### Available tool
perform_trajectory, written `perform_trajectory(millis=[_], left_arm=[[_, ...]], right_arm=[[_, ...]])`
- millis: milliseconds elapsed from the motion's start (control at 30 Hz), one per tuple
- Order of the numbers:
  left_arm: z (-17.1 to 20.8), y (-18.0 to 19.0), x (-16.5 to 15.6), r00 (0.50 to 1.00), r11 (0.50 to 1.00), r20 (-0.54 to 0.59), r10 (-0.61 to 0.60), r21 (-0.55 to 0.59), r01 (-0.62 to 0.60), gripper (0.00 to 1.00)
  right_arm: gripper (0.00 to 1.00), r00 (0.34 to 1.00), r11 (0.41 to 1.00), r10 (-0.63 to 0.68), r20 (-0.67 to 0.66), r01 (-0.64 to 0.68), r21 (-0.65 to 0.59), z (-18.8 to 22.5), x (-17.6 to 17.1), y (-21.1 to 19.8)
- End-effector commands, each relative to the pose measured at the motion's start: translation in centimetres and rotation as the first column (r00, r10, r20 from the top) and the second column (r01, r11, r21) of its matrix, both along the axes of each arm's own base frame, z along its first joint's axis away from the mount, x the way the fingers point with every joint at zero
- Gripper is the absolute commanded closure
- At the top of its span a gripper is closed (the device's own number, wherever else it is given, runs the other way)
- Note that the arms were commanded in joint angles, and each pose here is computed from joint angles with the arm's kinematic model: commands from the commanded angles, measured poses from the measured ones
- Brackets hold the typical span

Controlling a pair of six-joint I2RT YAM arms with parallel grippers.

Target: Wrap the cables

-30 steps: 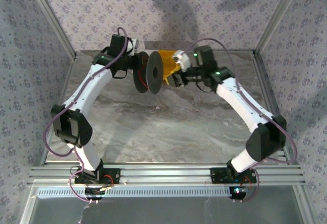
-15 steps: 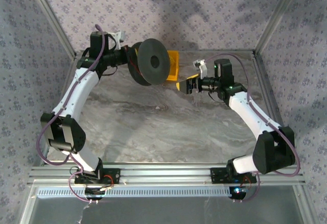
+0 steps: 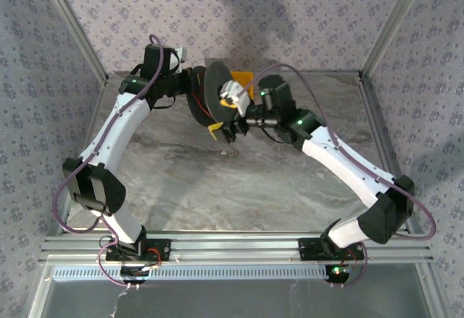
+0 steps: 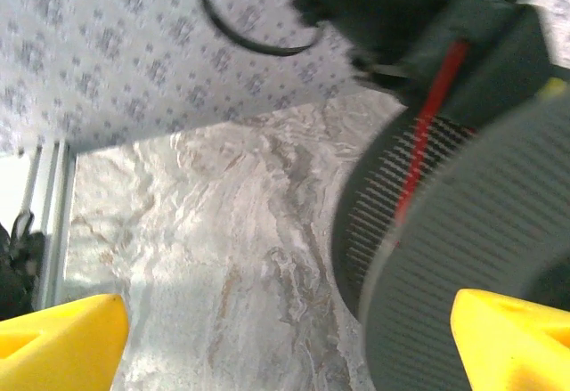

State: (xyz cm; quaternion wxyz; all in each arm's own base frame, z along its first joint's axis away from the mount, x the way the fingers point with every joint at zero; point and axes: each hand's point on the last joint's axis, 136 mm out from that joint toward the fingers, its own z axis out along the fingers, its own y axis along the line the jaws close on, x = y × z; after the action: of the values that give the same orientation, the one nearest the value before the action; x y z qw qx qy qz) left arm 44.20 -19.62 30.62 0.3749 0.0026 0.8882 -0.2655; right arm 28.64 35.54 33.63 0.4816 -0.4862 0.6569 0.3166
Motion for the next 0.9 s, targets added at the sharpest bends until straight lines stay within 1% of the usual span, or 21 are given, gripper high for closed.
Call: perform_trajectory(millis=[0, 67, 167, 267, 333, 433, 633, 867], left_arm=[[2.2, -0.3, 0.8, 0.998, 0.997, 0.037, 0.047, -0.062, -0.044, 1.0], [2.1, -0.5, 0.8, 0.998, 0.996, 0.034, 0.052, -0.071, -0.049, 1.0], [1.6, -0.6, 0.8, 0.999, 0.998, 0.031, 0.037, -0.043, -0.036, 1.0], [0.6, -0.5, 0.4, 0.999, 0.996, 0.032, 0.034, 0.084, -0.037, 1.0], [-0.8, -0.2, -0.1, 0.999, 0.981, 0.021, 0.036, 0.191, -0.04, 1.0], [-2.7, -0.2, -0.9, 1.0, 0.959, -0.009, 0.03, 0.281, -0.027, 1.0], [-4.5, -1.0, -1.6, 0.999, 0.948, -0.038, 0.017, 0.318, -0.004, 1.0], [-5.4, -1.5, -1.6, 0.998, 0.942, -0.055, 0.009, 0.336, 0.01, 1.0]], right_arm=[[0.1, 0.988, 0.996, -0.048, 0.145, 0.059, -0.073, -1.7, 1.3, 0.9], [0.16, 0.985, 0.994, -0.056, 0.165, 0.07, -0.081, -2.4, 1.2, 1.4], [0.22, 0.984, 0.99, -0.094, 0.153, 0.109, -0.09, -3.4, 1.8, 1.2], [0.24, 0.983, 0.982, -0.145, 0.115, 0.157, -0.109, -4.6, 2.6, 0.5], [0.24, 0.982, 0.978, -0.167, 0.084, 0.176, -0.115, -5.2, 2.8, 0.1], [0.26, 0.979, 0.972, -0.197, 0.045, 0.201, -0.118, -6.0, 3.2, -0.3], [0.31, 0.953, 0.943, -0.298, -0.056, 0.285, -0.172, -8.5, 5.5, -0.9], [0.32, 0.94, 0.938, -0.322, -0.11, 0.301, -0.17, -8.9, 6.7, -0.2]])
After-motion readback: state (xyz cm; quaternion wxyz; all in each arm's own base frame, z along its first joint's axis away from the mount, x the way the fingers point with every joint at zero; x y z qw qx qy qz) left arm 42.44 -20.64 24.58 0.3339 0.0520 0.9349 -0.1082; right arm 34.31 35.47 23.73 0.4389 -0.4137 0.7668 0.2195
